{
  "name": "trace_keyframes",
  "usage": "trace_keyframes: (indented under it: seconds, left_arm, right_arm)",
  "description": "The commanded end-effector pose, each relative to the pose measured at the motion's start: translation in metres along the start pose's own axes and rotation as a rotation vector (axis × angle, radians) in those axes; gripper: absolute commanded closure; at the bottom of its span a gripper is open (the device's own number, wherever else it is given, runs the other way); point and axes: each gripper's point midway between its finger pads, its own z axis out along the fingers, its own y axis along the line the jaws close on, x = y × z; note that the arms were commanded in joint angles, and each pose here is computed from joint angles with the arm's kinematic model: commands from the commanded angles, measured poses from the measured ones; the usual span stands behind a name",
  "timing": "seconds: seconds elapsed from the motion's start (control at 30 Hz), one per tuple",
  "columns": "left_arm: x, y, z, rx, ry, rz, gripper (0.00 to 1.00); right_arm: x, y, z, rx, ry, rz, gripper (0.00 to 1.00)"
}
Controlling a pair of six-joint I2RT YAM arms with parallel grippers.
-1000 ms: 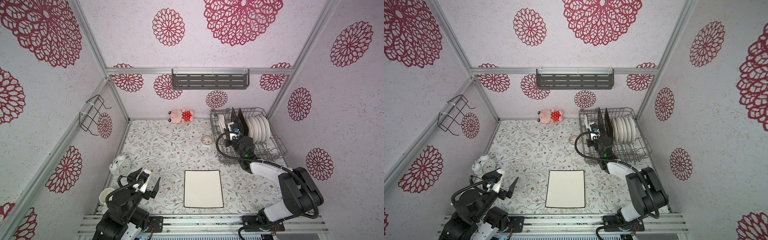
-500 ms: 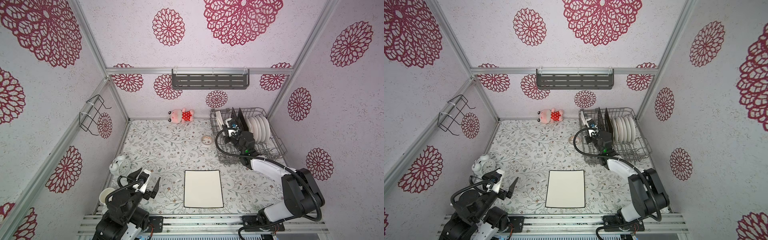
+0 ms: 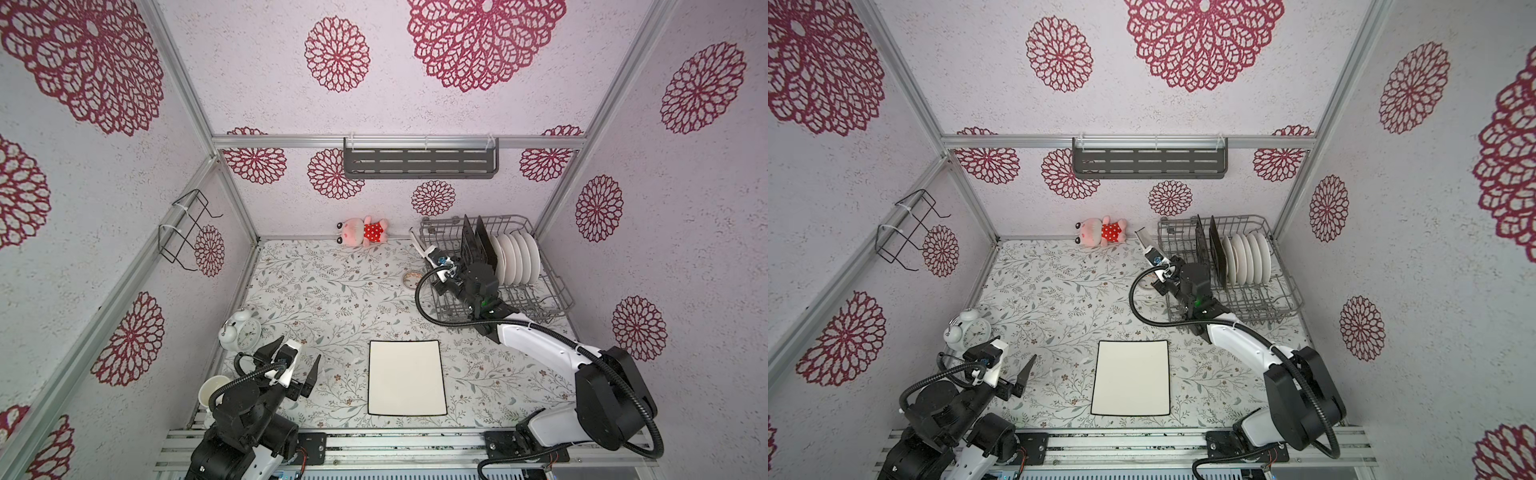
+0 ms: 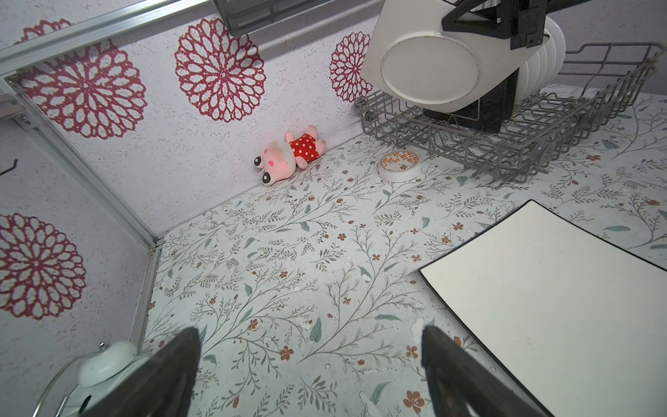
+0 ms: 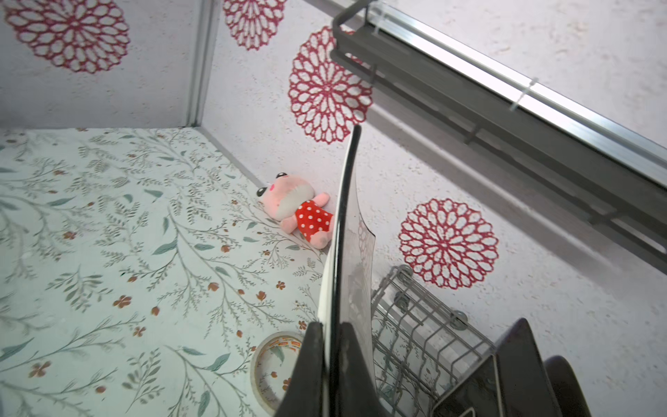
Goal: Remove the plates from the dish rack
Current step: 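Lift the white square plate up out of the rack with the right gripper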
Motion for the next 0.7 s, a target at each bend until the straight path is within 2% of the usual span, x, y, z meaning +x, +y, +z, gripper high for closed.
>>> trace_keyframes:
  seconds: [0.0,0.23,0.67]
  left_arm:
    - [-0.006,0.001,-0.003,-0.001,-0.027,0.014,0.03]
    - [-0.006,-0.002,-0.004,0.015,-0.028,0.013,0.03]
    - [-0.007,-0.007,-0.006,0.046,-0.029,0.005,0.03]
  right_arm:
    - [-0.115,-0.038,-0.038,0.148,-0.301,-0.141,1.00]
    - [-0.122,-0.010,-0.052,0.109,-0.294,-0.191,1.00]
    - [-0.140,0.030,-0.093,0.042,-0.294,-0.206,1.00]
